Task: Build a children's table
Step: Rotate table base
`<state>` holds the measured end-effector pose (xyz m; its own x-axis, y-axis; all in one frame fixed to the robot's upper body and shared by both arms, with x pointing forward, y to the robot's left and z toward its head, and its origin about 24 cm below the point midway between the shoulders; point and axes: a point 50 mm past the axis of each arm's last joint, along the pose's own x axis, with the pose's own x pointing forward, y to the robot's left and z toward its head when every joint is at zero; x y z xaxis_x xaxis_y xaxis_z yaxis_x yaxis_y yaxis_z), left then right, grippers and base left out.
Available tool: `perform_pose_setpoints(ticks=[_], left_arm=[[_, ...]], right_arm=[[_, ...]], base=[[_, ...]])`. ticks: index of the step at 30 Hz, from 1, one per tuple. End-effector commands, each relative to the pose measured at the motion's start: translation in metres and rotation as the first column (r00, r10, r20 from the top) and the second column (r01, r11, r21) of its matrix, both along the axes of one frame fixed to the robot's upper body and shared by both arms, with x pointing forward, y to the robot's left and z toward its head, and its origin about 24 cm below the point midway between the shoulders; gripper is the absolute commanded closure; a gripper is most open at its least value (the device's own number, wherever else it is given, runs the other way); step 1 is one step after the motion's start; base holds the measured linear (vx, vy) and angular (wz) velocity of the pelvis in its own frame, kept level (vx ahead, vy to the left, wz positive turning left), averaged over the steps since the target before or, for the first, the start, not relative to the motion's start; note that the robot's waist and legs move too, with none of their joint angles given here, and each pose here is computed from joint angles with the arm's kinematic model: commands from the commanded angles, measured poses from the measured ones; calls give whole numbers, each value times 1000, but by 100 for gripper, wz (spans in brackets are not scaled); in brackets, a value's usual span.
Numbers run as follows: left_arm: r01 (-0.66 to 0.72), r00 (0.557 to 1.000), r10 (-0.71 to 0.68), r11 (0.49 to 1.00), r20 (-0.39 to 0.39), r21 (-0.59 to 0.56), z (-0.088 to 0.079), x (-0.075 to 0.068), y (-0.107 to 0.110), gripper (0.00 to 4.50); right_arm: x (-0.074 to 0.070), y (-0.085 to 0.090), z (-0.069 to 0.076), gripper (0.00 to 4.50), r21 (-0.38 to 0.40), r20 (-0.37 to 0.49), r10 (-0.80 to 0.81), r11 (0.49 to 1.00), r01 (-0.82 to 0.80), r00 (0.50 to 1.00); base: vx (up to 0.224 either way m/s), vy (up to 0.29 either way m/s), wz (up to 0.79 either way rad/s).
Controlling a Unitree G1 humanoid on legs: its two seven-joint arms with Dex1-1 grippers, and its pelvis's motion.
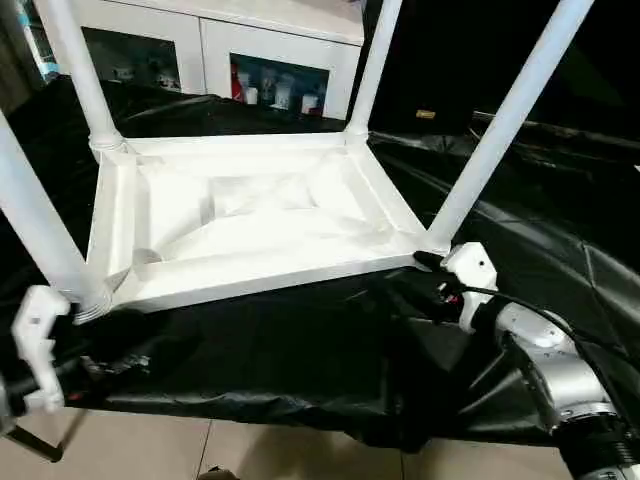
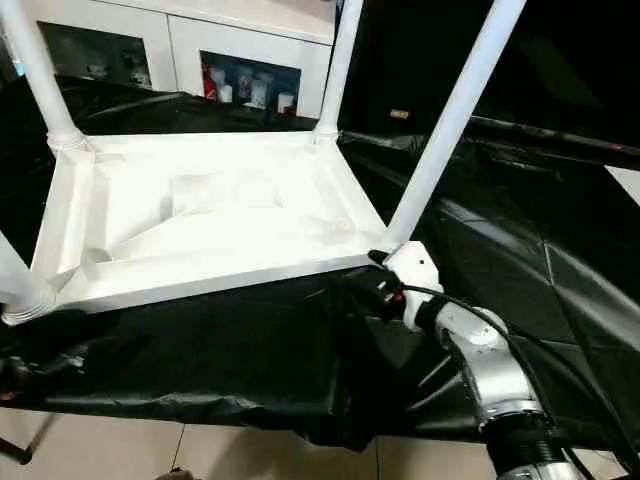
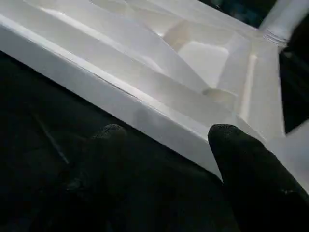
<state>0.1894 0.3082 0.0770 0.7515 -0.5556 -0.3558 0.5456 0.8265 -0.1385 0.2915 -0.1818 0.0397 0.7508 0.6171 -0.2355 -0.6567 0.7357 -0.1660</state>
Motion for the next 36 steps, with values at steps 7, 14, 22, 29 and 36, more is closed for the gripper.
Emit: perform_pose_setpoints(ticks=[7,14,22,29,36], left_arm=[[-43,999,43,999,-9,16,6,-15,13,5],[-55,992,61,997,-107,51,1,-30,15,5],[-254,967,254,964,15,73,7,-27,32,5],[-385,923,377,911,78,145,11,-29,55,5],[-371,892,352,929,283,12,41,-8,54,5]], right_arm=[[-1,-9,1,138,-23,-11,-31,999,31,999],[0,-12,0,138,-30,-16,-49,998,49,999],[0,-12,-1,138,-23,-17,-67,997,67,998],[-3,-8,-4,138,-14,-24,-57,998,57,998],[-2,-5,-6,138,-6,-27,-48,999,48,999]], base=[[0,0,0],[0,0,0],[0,0,0],[0,0,0],[0,0,0]])
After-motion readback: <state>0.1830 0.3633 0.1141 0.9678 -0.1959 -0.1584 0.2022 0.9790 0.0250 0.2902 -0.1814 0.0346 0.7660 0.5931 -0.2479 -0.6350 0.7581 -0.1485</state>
